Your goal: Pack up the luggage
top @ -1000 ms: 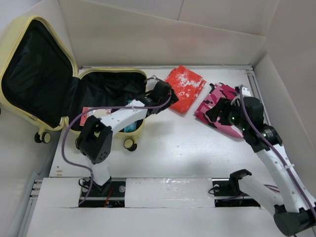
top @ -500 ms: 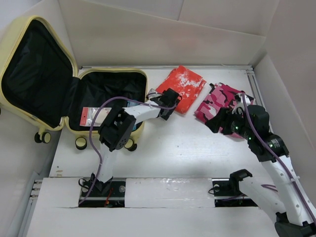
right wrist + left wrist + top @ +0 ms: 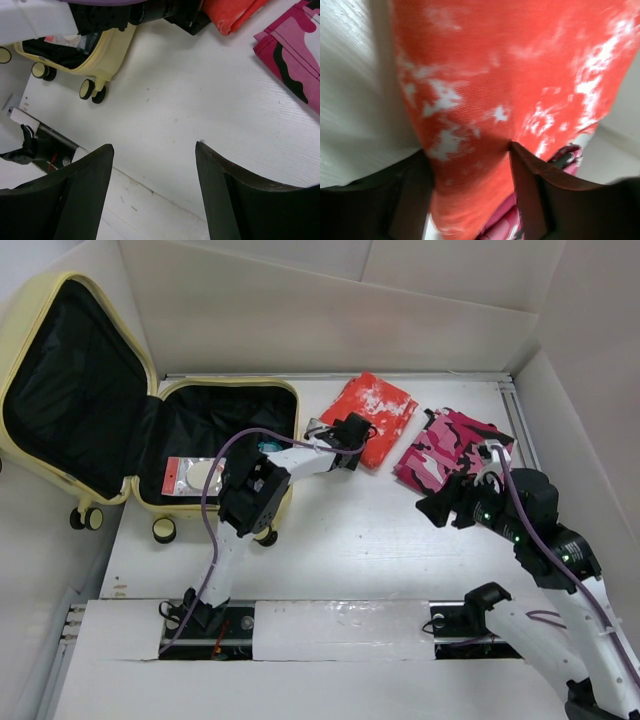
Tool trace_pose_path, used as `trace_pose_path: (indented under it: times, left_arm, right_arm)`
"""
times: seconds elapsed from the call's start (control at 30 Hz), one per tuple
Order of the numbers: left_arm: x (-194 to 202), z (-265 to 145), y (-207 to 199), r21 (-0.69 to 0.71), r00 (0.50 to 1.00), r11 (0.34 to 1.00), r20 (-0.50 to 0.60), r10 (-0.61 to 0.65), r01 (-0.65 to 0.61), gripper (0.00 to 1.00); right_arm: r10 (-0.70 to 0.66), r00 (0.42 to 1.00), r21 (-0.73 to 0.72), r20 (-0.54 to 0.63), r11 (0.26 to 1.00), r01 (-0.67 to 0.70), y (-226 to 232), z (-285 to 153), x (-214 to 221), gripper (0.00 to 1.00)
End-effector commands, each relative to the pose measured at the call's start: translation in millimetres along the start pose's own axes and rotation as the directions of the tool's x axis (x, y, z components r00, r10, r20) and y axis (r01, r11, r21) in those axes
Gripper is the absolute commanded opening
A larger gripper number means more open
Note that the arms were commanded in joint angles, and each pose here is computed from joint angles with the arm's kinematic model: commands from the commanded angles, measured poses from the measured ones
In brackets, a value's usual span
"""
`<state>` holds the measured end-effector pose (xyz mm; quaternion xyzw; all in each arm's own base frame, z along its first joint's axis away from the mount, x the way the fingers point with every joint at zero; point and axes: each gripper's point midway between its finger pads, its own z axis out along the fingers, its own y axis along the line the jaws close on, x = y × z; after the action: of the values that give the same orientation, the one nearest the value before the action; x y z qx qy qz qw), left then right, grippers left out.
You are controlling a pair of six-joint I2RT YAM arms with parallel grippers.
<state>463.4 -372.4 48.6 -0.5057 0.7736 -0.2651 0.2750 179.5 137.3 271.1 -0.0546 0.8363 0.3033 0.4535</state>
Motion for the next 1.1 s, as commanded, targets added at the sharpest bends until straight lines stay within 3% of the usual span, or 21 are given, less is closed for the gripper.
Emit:
trace_pose_path:
  times: [0.0,0.07,0.17,0.2,0.27,0.37,0.5,0.57,0.6,0.63,0.77,0.83,0.9,1.07]
  left_arm:
    - [-10.4,22.6,37.3,-0.115,0.998,0.993,0.067,0.007,0.001,0.51]
    - [-9.1,23.1,31.3,-0.091,0.998,0.996,0.061,0.013,-0.007,0.31]
    - [-11.6,26.3,21.1,-0.065,0.997,0.996,0.059,0.057,-0.053,0.13]
    - [-9.0,29.0,26.1,-0.075,0.996,0.995,0.047,0.072,-0.068,0.00]
    - [-8.0,29.3,21.3,-0.052,0.993,0.993,0.042,0.109,-0.106,0.00]
    - [-10.7,11.2,-17.2,0.045,0.987,0.987,0.050,0.152,-0.155,0.00]
    - [-20.5,-33.6,-93.7,0.208,0.962,0.941,0.104,0.252,-0.269,0.00]
    - [-24.4,-71.8,-151.6,0.322,0.942,0.886,0.141,0.304,-0.334,0.00]
    - [-30.5,-75.7,-160.0,0.317,0.930,0.875,0.146,0.337,-0.367,0.00]
    - [-41.9,-110.5,-207.7,0.408,0.934,0.840,0.170,0.314,-0.357,0.00]
    - [-84.4,-155.3,-260.9,0.524,0.908,0.742,0.211,0.363,-0.418,0.00]
    - [-132.1,-191.8,-283.4,0.570,0.897,0.692,0.286,0.337,-0.442,0.00]
    - [-161.2,-229.0,-292.1,0.589,0.873,0.645,0.350,0.339,-0.486,0.00]
    - [-245.8,-268.7,-287.3,0.561,0.791,0.560,0.480,0.379,-0.609,0.00]
  right_arm:
    - [-0.031,0.998,-0.042,0.059,0.999,0.033,16.0,-17.5,-18.4,0.72]
    - [-0.035,0.997,-0.041,0.063,0.998,0.037,17.8,-23.9,-18.5,0.72]
    - [-0.039,0.995,-0.030,0.097,0.999,0.042,21.0,-36.2,-28.3,0.72]
    - [-0.041,0.993,-0.035,0.108,0.998,0.045,23.2,-38.9,-31.9,0.72]
    - [-0.054,0.989,-0.024,0.138,0.998,0.058,24.9,-49.1,-39.3,0.72]
    - [-0.058,0.985,-0.023,0.161,0.998,0.062,28.2,-56.5,-46.5,0.72]
    - [-0.058,0.985,-0.015,0.165,0.998,0.061,26.8,-56.4,-47.3,0.72]
    - [-0.059,0.983,-0.019,0.176,0.998,0.064,28.3,-53.6,-52.1,0.72]
    - [-0.059,0.983,-0.019,0.176,0.998,0.064,28.3,-53.5,-52.1,0.72]
    - [-0.060,0.982,-0.020,0.178,0.998,0.064,28.8,-50.6,-54.8,0.72]
    - [-0.060,0.981,-0.022,0.182,0.998,0.065,31.6,-40.3,-66.5,0.72]
    - [-0.072,0.979,-0.023,0.191,0.997,0.078,33.8,-39.2,-73.0,0.72]
    - [-0.070,0.981,-0.010,0.182,0.997,0.073,31.2,-32.4,-74.8,0.72]
    - [-0.068,0.983,-0.005,0.168,0.998,0.070,29.8,-21.4,-77.6,0.72]
